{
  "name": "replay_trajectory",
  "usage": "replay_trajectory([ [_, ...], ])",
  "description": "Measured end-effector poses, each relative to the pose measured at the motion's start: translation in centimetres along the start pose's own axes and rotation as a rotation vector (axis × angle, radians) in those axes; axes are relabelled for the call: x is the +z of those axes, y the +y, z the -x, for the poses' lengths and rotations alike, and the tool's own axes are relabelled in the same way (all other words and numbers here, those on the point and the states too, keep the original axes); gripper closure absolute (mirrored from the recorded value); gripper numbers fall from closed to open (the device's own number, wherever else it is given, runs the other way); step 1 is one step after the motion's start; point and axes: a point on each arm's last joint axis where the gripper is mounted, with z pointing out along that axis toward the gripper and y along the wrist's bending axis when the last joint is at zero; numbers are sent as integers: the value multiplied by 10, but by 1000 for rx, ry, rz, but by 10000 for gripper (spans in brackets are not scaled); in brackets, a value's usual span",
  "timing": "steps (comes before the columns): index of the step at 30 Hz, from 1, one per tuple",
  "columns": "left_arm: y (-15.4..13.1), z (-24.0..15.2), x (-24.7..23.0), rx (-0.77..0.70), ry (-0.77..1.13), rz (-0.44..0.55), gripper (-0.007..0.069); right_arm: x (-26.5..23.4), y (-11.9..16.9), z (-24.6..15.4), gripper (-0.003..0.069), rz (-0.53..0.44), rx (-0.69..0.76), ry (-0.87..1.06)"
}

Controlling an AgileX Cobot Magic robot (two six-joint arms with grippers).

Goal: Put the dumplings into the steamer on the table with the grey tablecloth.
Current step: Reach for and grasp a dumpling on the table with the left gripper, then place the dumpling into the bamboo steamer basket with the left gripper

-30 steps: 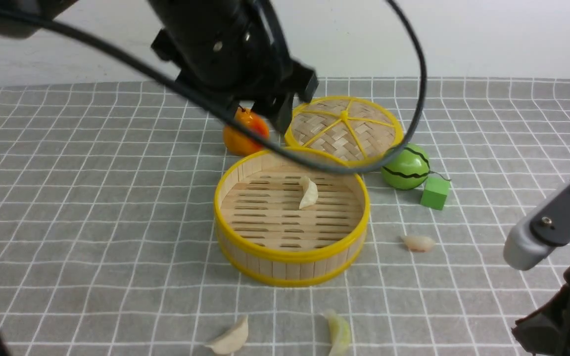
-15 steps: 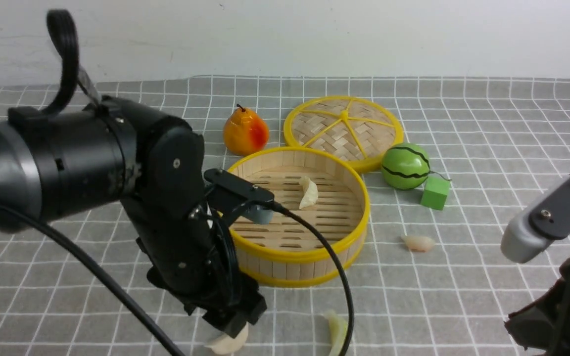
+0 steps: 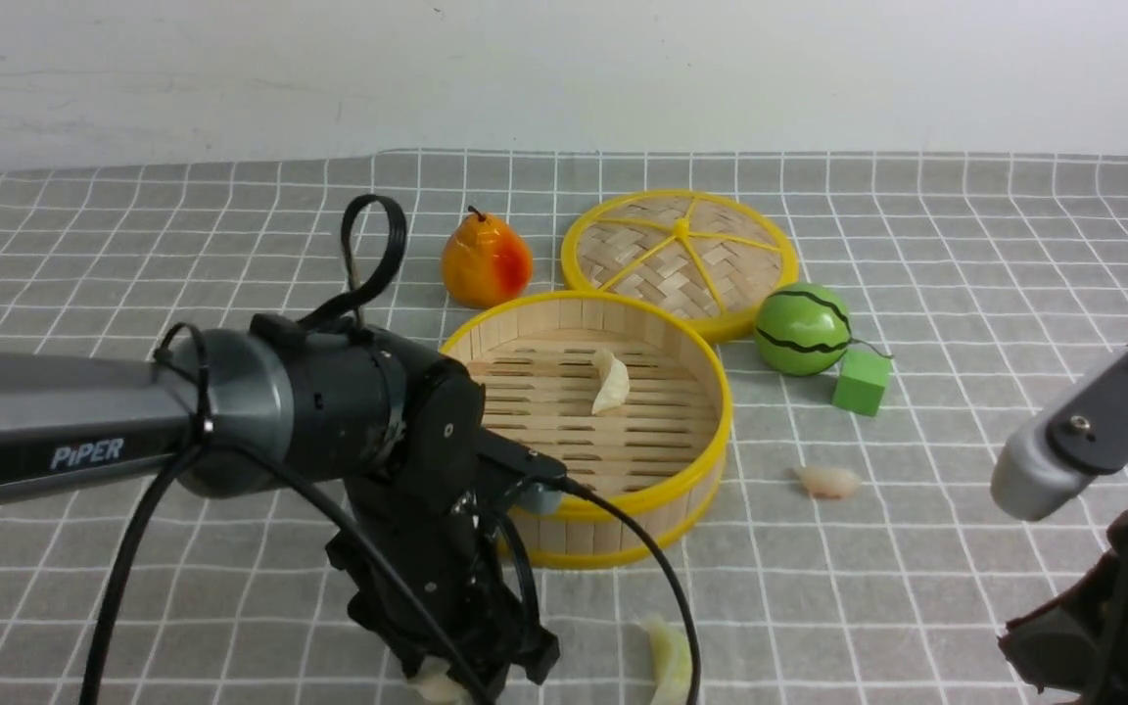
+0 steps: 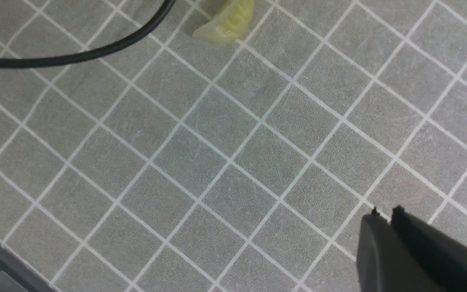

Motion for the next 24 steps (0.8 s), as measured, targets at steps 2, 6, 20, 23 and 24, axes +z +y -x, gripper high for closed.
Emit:
replay_trajectory([
  [2, 1, 0, 0, -18, -1, 7, 307, 0, 0, 0, 616, 0, 0, 0],
  [6, 0, 1, -4, -45, 3, 7, 384, 0, 0, 0, 616, -2, -2, 0],
  [20, -5, 67, -137, -61, -356, -4, 381, 0, 0, 0, 607, -3, -2, -2],
  [23, 5, 95, -122, -141, -350, -5, 381, 0, 0, 0, 604, -3, -2, -4],
  [24, 10, 103, -115, -165, -339, -2, 381, 0, 0, 0, 603, -3, -2, -3],
])
